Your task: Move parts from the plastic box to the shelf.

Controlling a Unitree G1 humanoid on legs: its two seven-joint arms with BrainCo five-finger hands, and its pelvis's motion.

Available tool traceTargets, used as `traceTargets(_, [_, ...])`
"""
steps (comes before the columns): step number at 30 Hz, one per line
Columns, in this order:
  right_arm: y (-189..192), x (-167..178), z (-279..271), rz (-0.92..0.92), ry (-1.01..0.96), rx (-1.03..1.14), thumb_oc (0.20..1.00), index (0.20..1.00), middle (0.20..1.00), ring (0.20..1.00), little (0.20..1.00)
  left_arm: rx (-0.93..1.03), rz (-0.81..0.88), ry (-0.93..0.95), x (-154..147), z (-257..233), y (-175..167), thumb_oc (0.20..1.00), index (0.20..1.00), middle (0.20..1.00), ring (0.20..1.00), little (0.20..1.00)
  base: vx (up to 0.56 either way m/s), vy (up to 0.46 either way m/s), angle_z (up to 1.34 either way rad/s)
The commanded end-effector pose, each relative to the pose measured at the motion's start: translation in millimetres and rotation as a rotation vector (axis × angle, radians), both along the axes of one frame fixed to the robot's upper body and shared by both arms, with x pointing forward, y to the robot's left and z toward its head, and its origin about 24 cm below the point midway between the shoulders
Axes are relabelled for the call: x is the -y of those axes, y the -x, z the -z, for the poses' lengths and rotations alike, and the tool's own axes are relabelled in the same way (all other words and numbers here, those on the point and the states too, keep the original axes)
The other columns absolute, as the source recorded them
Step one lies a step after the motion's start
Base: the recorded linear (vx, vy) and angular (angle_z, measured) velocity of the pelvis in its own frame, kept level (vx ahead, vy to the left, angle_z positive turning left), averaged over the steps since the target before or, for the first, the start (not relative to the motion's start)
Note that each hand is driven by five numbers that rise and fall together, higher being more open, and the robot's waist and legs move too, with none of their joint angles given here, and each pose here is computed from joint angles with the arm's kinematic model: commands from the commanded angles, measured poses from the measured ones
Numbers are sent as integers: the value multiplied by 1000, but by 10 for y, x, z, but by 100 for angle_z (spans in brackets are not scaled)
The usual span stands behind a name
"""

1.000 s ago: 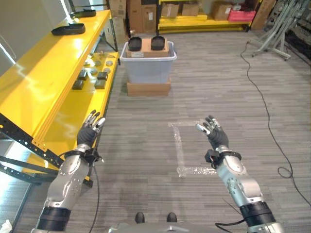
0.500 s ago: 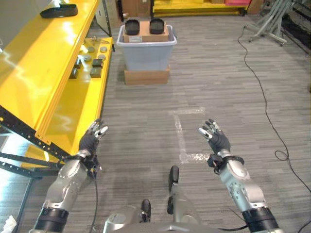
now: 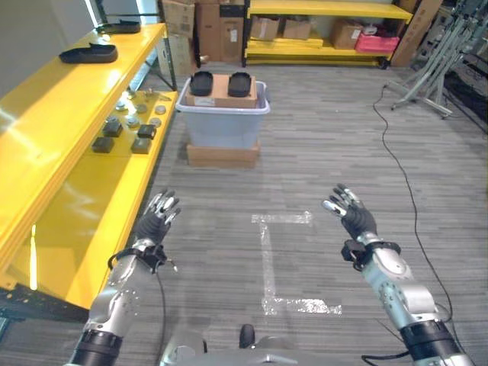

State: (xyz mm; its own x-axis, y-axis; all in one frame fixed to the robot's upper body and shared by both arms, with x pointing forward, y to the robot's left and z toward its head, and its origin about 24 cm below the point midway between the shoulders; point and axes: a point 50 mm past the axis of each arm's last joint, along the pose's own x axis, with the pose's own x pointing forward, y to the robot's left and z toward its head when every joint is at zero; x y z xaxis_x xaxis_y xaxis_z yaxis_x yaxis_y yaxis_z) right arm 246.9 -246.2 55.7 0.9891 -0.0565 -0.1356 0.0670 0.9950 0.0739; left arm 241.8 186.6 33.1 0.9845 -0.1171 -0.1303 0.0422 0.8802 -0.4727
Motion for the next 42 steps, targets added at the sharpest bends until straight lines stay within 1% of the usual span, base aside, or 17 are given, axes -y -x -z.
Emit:
traceTargets(1, [-39,95,-149,27,-43,90,1000,1000,1000,1000,1000,87,-28,-2,-119,-147,-37,1000,1000,1000,1000,1000,316,6,-11])
traceTargets(5, [-18,-18,-30,-3,-7,40,1000,1000,1000,1000,1000,94,-53,4,-156,-189,-16,1000,1000,1000,1000,1000,414,127,-25])
traceTargets(9, [29,-35,16,-22,-1,23,1000,1000,1000,1000,1000,103,-75,5,-205,-216,39,1000,1000,1000,1000,1000,473,134,-15])
traceTargets(12, [48,-41,37,-46,-15,23,1000,1000,1000,1000,1000,117,-121,-25,-327,-204,87,1000,1000,1000,1000,1000,543,178,-29])
traceTargets(15, [-24,-134,25,-62,-42,42,1000,1000,1000,1000,1000,137,-131,-59,-408,-195,75,1000,1000,1000,1000,1000,546,225,-18])
traceTargets(17, [-53,-183,24,-52,-66,50,1000,1000,1000,1000,1000,149,-108,-85,-406,-222,68,1000,1000,1000,1000,1000,554,216,-40])
traceTargets(18, [-95,-261,1,-29,-100,69,1000,1000,1000,1000,1000,165,-51,-100,-355,-269,35,1000,1000,1000,1000,1000,544,223,-42])
traceTargets(19, [-103,-279,-7,-28,-104,76,1000,1000,1000,1000,1000,170,-34,-103,-338,-283,25,1000,1000,1000,1000,1000,652,323,-40])
traceTargets(21, [-140,-410,-45,-20,-108,103,1000,1000,1000,1000,1000,180,33,-127,-213,-338,-53,1000,1000,1000,1000,1000,449,319,-14])
traceTargets(23, [-146,-499,-69,-24,-114,115,1000,1000,1000,1000,1000,179,65,-144,-135,-348,-76,1000,1000,1000,1000,1000,388,284,5])
traceTargets(26, [-114,-581,-77,-61,-124,112,1000,1000,1000,1000,1000,165,64,-132,-146,-333,-40,1000,1000,1000,1000,1000,354,97,39])
traceTargets(29, [-115,-585,-85,-96,-127,124,1000,1000,1000,1000,1000,162,62,-143,-175,-313,-19,1000,1000,1000,1000,1000,303,-102,19])
traceTargets(31, [-150,-525,-108,-105,-136,140,1000,1000,1000,1000,1000,162,67,-157,-185,-307,-15,1000,1000,1000,1000,1000,357,-203,44])
traceTargets(35, [-206,-404,-202,-112,-138,172,1000,1000,1000,1000,1000,165,77,-147,-187,-308,-15,1000,1000,1000,1000,1000,399,-206,2])
traceTargets(39, [-168,-355,-268,-121,-131,202,1000,1000,1000,1000,1000,187,77,-141,-208,-273,53,1000,1000,1000,1000,1000,427,-277,31])
traceTargets(42, [-193,-339,-324,-126,-116,218,1000,1000,1000,1000,1000,201,72,-117,-213,-309,28,1000,1000,1000,1000,1000,368,-304,41])
